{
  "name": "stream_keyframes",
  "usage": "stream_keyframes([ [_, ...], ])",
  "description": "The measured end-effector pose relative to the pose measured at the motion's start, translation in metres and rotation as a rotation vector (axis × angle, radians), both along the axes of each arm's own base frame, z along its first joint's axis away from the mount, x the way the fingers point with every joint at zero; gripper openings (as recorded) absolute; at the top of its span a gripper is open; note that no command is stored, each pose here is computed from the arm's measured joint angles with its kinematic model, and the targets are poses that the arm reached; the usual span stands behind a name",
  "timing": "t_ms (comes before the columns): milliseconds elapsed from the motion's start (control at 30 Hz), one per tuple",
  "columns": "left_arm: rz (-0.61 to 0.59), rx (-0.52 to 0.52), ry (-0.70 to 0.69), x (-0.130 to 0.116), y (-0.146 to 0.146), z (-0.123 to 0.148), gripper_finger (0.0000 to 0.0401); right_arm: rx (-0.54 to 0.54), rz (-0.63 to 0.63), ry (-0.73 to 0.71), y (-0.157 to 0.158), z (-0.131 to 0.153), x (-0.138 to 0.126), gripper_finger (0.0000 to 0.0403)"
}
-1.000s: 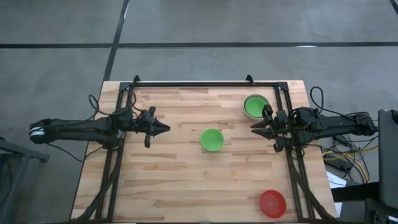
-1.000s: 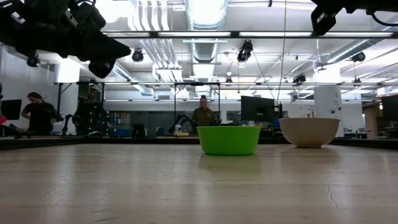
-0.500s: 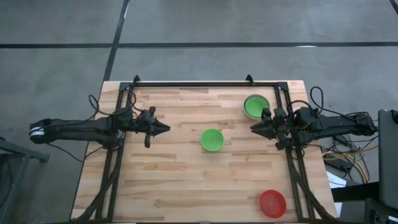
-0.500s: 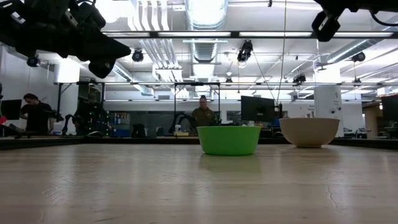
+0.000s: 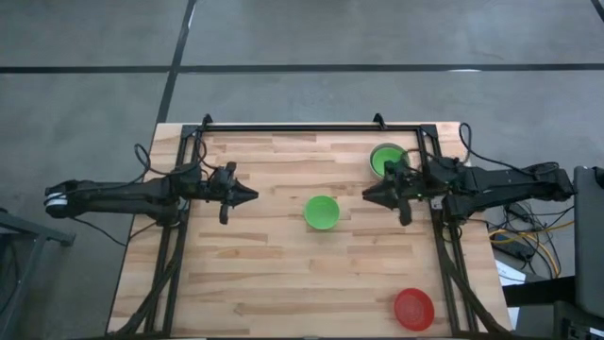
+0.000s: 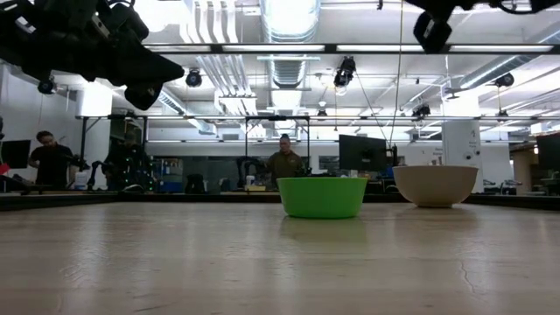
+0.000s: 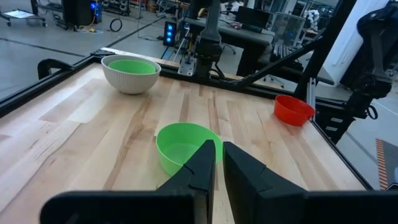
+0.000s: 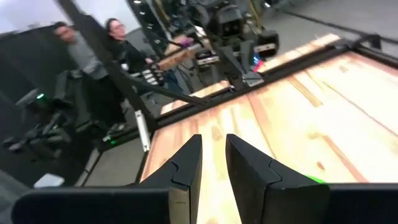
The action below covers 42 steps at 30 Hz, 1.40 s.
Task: Nest bowls inside each other
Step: Stack the green bowl on top of the green bowl
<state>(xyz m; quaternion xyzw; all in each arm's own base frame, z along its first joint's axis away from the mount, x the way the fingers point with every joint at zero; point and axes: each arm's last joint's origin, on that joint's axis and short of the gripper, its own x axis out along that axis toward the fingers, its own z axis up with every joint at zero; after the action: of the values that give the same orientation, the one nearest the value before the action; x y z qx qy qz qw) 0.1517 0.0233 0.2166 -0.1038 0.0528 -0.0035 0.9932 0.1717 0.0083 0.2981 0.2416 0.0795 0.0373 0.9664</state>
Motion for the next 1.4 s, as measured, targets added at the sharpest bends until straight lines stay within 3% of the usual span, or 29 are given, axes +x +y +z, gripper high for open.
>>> stream_keyframes([
  [300, 0.000, 0.000, 0.000, 0.000, 0.000, 0.000, 0.0035, 0.063, -0.097, 0.275, -0.016, 0.001, 0.050, 0.0073],
  [767, 0.000, 0.000, 0.000, 0.000, 0.000, 0.000, 0.0035, 0.143, -0.181, 0.768, -0.032, -0.022, 0.108, 0.0075],
  [1200, 0.000, 0.000, 0.000, 0.000, 0.000, 0.000, 0.0035, 0.180, -0.229, 0.912, -0.047, -0.051, 0.133, 0.0140],
  [1400, 0.000, 0.000, 0.000, 0.000, 0.000, 0.000, 0.0035, 0.190, -0.250, 0.962, -0.055, -0.068, 0.139, 0.0150],
])
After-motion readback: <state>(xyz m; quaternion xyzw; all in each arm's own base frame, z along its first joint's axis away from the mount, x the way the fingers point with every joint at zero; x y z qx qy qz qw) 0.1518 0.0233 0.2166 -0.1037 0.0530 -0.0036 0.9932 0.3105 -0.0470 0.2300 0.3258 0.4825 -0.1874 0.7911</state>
